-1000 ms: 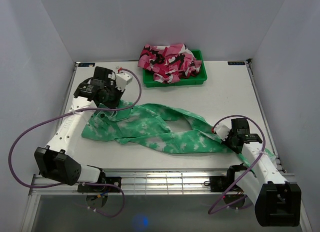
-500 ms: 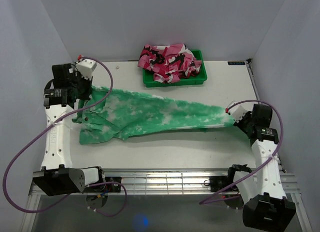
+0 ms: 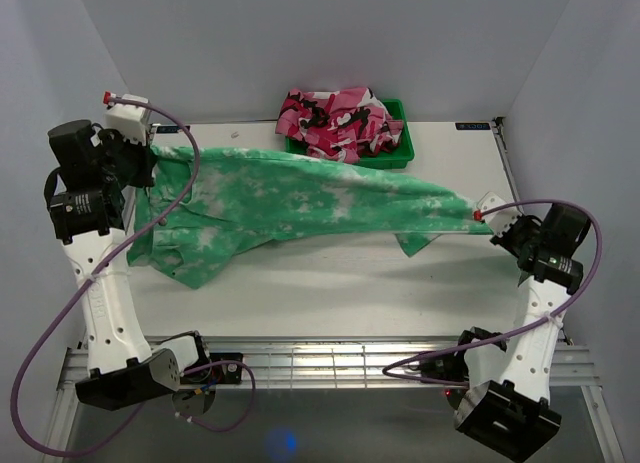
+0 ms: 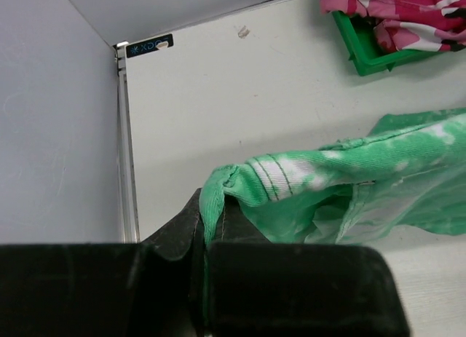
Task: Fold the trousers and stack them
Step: Flatten the trousers out
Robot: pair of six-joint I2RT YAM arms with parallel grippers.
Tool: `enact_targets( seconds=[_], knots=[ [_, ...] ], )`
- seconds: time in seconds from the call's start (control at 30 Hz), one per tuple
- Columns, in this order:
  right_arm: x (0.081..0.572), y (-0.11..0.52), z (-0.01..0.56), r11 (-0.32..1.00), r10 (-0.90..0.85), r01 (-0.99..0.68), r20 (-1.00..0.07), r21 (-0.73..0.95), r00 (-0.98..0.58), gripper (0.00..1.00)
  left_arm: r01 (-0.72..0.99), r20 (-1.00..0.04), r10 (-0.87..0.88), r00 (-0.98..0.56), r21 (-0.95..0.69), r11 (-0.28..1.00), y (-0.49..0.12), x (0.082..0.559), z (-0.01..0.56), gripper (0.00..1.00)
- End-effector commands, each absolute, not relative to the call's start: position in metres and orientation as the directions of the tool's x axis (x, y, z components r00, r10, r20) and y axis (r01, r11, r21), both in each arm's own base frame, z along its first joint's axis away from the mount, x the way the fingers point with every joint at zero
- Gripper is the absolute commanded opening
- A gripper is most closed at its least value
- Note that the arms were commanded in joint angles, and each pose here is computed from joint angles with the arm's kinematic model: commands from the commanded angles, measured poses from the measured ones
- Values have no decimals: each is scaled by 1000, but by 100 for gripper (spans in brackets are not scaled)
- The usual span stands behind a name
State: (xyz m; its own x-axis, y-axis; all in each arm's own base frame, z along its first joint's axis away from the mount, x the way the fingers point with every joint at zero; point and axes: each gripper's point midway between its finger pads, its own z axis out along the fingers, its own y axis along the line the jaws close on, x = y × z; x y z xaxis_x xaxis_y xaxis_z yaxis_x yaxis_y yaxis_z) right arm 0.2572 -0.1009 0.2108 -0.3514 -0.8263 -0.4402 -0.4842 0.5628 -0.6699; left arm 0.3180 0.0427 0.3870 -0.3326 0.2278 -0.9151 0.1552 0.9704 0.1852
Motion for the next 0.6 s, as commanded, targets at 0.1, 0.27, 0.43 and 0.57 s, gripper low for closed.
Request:
enact_targets(
  seconds=[0.1,0.27,0.43,0.57],
  knots=[
    [193,-79,125,337,-941,-727,-239,-599,-239,8,215,-860,330,-389,264,940,45,289,341,0],
    [132,-58,55,176,-981,-886,-145,-428,-125,55,277,-773,457,-440,367,888,49,261,286,0],
    [141,-48,70,199,-968,-890,-222,-411,-114,92,266,-674,522,-523,453,851,72,252,233,0],
    [166,-43,107,333,-905,-888,-371,-318,-207,92,269,-616,556,-558,500,823,86,252,205,0]
  ],
)
